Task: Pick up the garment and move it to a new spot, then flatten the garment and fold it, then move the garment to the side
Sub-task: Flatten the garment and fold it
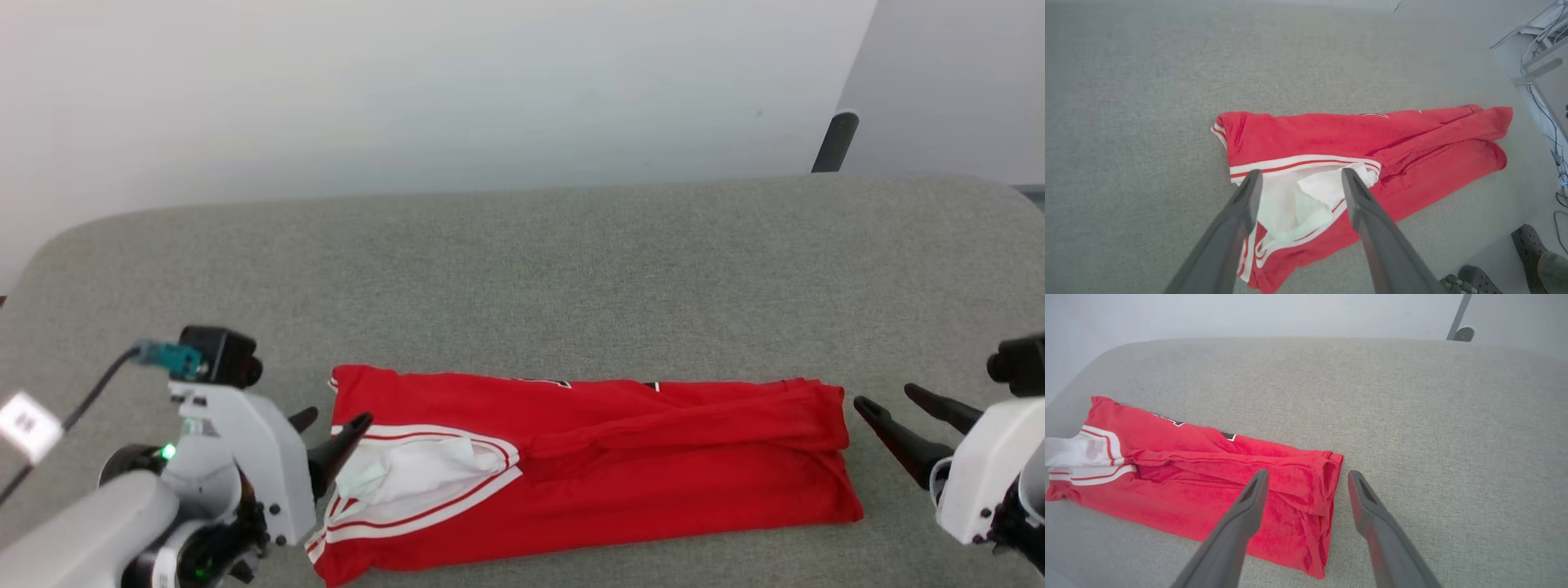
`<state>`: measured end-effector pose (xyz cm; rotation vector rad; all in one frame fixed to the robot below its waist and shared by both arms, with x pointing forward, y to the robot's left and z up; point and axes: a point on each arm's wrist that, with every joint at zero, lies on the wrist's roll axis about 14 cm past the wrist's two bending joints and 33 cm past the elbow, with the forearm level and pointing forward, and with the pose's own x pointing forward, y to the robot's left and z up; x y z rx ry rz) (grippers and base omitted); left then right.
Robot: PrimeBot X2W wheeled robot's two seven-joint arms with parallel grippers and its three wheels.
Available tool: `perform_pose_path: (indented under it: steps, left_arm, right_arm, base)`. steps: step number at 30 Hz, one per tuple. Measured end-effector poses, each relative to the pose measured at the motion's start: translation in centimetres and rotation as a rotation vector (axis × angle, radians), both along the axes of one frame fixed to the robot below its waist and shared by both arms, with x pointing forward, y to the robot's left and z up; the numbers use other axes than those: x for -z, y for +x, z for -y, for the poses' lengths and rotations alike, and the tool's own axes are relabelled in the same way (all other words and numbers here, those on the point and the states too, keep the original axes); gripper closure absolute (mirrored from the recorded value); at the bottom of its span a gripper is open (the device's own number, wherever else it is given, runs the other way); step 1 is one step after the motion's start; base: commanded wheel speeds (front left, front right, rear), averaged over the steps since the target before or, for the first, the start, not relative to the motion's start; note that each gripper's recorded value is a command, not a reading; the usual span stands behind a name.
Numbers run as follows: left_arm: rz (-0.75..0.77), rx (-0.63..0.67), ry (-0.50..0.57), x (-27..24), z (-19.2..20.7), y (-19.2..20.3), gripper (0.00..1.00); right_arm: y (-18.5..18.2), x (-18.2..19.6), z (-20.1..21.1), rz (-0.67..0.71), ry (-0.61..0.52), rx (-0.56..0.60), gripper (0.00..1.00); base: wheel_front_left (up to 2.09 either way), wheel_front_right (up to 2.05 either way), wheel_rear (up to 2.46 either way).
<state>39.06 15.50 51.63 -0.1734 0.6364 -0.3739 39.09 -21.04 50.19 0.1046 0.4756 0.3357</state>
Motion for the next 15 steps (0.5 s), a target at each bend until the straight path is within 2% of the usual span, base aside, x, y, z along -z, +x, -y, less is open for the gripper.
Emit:
perform_pose_path:
  steps: [11, 15]
  left_arm:
    - [0.353, -0.108, -0.071, -1.5, -2.1, 0.9, 0.00]
    - [0.420, -0.162, -0.088, -1.0, -3.1, 1.0, 0.00]
  right_arm:
    - [-1.3, 0.5, 1.3, 0.032, 0.026, 0.095, 0.00]
    - [-1.4, 1.1, 1.5, 0.002, 0.033, 0.113, 0.00]
  base:
    - [0.00, 0.00, 0.00]
    - [0.00, 0.00, 0.00]
